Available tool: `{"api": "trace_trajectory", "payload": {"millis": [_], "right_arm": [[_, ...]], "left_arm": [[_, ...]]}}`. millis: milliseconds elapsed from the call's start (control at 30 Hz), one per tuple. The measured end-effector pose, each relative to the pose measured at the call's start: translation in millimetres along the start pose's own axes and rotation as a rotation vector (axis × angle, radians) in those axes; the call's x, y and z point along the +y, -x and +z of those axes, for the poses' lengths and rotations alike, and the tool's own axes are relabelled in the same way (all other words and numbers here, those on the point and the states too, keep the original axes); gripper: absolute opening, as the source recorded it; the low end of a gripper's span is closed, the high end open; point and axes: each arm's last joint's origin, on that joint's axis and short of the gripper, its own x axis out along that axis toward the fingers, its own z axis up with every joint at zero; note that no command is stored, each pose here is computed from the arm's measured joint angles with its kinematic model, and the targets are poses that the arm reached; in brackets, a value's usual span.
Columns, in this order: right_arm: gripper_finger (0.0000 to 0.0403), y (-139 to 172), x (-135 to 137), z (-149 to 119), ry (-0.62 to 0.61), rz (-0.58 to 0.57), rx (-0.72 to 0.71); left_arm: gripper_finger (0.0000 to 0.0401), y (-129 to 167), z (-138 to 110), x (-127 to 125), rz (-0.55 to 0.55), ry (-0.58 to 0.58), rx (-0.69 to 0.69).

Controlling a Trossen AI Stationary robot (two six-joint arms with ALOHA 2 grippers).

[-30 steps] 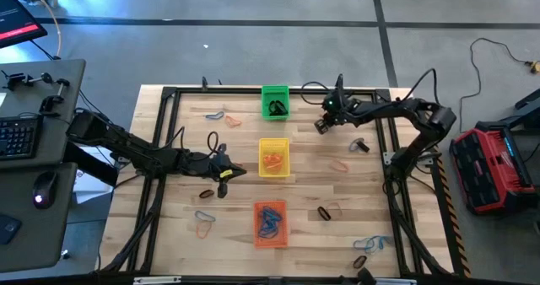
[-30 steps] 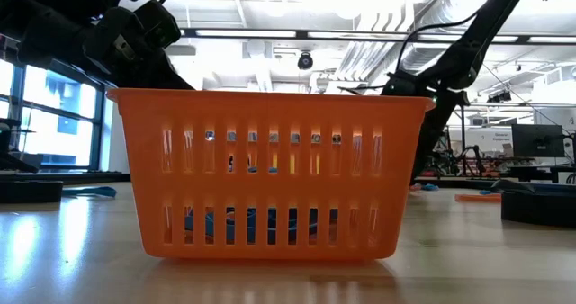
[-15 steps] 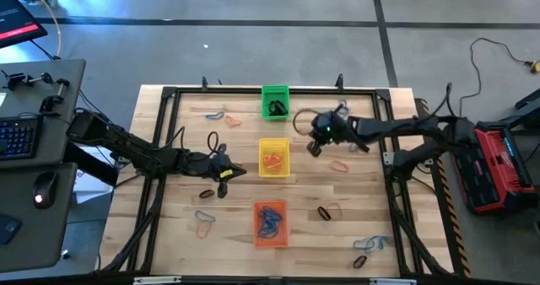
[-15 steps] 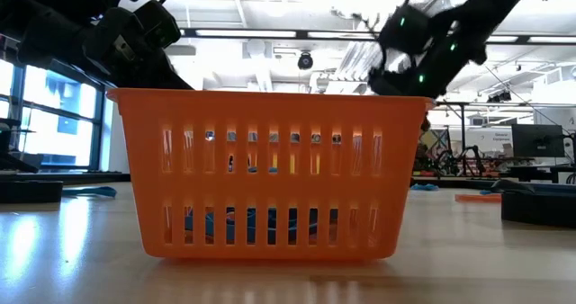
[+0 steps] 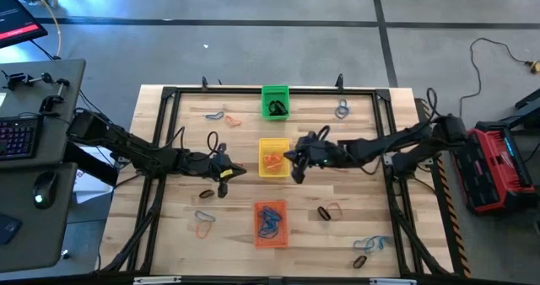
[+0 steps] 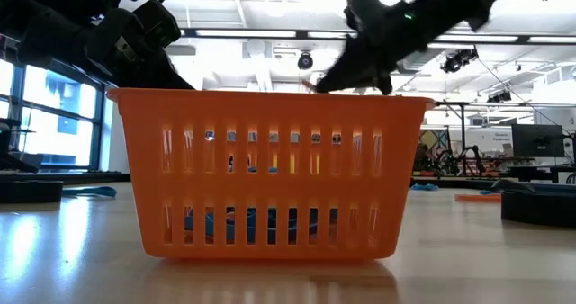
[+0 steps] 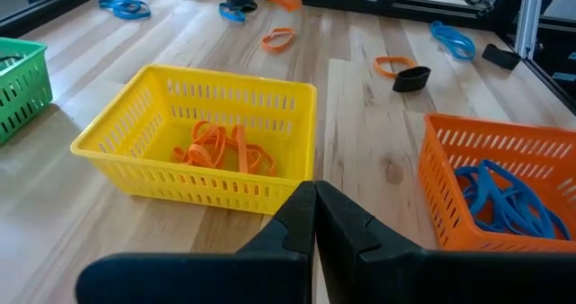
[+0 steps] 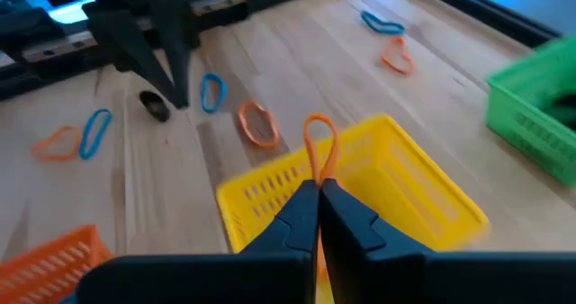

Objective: Sort rubber bands into baskets
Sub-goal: Put the orange rubber band into the yellow bin

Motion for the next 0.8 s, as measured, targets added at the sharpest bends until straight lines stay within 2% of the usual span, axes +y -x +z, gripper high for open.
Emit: {"api": "trace_trajectory", "payload": {"millis": [233, 400, 700, 800], "right_arm": [[0.0, -33, 18, 20, 0.059, -0.043, 0.108], [0.0, -57, 26, 21, 0.055, -0.069, 0.17], [0.0, -89, 12, 0, -0.008, -0.159, 0.303], [0.0, -98, 6, -7, -0.031, -0.149, 0.343]], "left_arm": [[0.0, 0, 0, 0, 0.001, 0.003, 0.0], [0.0, 0, 0, 0, 0.0, 0.001, 0.003], [0.0, 0, 0, 0, 0.0, 0.001, 0.002], [0.0, 0, 0, 0, 0.0, 0.001, 0.002]]}}
